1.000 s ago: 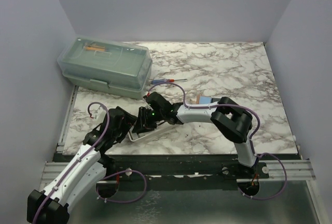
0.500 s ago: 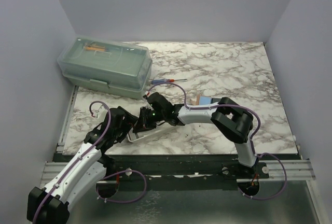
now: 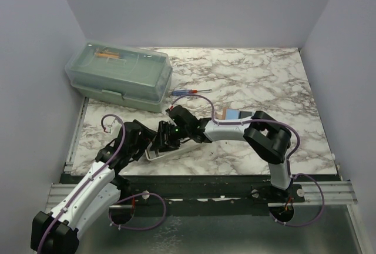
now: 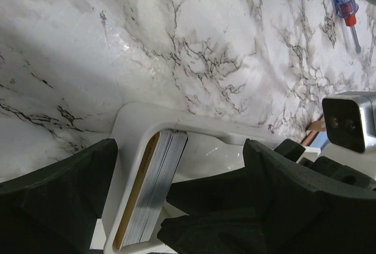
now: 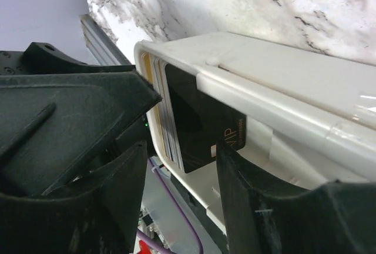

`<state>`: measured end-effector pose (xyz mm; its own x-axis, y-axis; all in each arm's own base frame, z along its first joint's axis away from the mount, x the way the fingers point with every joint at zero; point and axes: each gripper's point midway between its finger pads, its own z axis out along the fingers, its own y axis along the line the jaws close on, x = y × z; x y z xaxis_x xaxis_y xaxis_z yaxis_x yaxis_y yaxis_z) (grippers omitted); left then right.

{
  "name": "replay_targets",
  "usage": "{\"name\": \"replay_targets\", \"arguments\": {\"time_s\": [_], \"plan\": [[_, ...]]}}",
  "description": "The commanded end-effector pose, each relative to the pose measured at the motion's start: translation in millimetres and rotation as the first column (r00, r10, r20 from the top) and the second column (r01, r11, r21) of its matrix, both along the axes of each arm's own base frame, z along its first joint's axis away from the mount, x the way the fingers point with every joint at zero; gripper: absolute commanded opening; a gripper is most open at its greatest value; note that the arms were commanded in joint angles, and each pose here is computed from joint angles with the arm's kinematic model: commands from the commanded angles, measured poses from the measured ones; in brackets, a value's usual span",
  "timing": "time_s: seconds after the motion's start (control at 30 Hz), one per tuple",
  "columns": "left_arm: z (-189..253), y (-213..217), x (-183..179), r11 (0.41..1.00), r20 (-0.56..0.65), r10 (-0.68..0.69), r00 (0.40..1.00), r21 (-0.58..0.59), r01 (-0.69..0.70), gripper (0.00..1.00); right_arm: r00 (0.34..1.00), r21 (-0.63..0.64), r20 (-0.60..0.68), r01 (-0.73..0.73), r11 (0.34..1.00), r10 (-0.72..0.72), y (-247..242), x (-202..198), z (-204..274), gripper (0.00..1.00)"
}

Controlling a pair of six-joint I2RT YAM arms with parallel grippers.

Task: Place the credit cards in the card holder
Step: Pick up the credit card from the storage box.

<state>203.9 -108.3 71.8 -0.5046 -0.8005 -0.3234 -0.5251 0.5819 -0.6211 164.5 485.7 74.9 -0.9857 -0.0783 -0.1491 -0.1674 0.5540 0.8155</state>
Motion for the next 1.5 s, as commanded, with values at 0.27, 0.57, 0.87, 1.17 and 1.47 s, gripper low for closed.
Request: {"name": "replay_targets", "arguments": {"time_s": [0.27,0.57,0.87,1.17,1.47], "plan": [[2.2,-26.5,-14.7,0.985,0.018,-0.125,0.992,-0.118,0.127,0.94,0.996,0.156,0.013,-0.091,0.984,0.09,36.0,-1.1,18.8,0.56],[-0.4,-29.1,-14.4,0.983,0.01,-0.121,0.993,-0.137,0.121,0.94,0.995,0.179,0.061,-0.083,0.98,0.073,37.0,4.1,32.6,0.08],[3.8,-26.4,-9.5,0.986,0.03,-0.131,0.991,-0.098,0.133,0.94,0.993,0.14,0.12,-0.025,0.99,0.008,21.5,14.5,35.3,0.0],[16.3,-22.8,1.2,0.991,0.062,-0.123,0.99,-0.053,0.126,0.93,0.99,0.089,0.14,0.009,0.996,-0.021,9.5,17.2,48.9,0.0],[24.8,-19.3,8.4,0.993,0.082,-0.11,0.991,-0.024,0.112,0.94,0.995,-0.099,0.101,0.037,0.994,-0.026,-14.7,13.8,20.1,0.0]]}}
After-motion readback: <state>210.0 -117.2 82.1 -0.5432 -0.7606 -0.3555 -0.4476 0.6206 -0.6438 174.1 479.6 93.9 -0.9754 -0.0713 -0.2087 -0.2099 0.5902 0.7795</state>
